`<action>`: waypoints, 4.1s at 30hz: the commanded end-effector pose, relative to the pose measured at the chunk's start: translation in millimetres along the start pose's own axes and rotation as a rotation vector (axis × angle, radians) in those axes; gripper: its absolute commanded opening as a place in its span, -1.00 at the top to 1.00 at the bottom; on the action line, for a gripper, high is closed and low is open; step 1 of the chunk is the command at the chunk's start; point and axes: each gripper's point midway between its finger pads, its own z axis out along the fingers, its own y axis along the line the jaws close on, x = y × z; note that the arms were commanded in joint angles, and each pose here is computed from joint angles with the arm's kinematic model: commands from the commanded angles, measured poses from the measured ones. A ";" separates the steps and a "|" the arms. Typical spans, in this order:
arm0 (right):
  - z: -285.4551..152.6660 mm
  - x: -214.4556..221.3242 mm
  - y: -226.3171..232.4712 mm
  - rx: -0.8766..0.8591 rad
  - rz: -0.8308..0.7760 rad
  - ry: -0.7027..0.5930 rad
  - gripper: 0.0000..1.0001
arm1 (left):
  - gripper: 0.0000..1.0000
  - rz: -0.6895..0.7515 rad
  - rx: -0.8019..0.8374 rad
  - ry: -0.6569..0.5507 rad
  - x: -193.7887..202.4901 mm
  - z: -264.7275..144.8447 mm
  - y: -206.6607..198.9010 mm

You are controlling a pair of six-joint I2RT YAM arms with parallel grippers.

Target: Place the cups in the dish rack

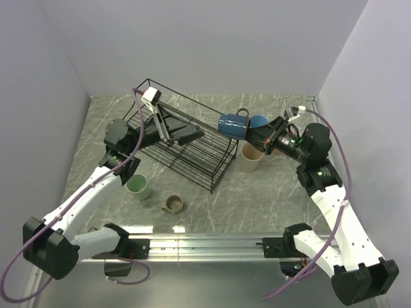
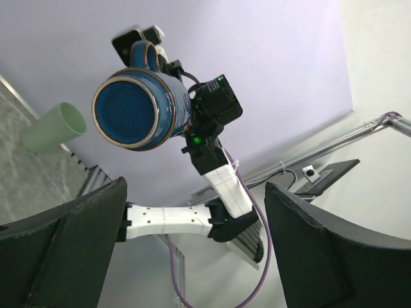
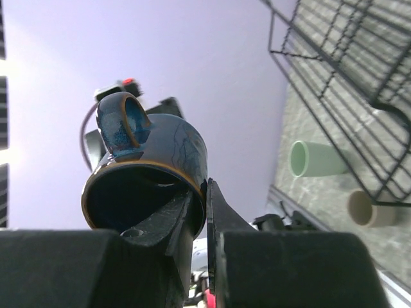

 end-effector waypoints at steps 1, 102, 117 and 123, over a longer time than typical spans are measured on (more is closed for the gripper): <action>-1.6 9.9 47.9 -0.182 -0.047 0.049 1.00 | -0.87 0.005 0.094 -0.016 5.7 15.9 -23.3; 15.5 40.4 -80.3 0.352 -0.198 0.200 -0.21 | 0.99 -0.210 -1.261 -0.700 -86.0 -270.9 291.1; 15.0 43.3 -101.4 0.397 -0.166 0.202 -0.17 | 0.99 -0.179 -1.331 -0.787 -115.9 -276.9 305.5; 11.6 37.5 -105.8 0.423 -0.204 0.170 -0.17 | 0.99 0.031 -1.580 -0.673 -137.3 -291.1 240.0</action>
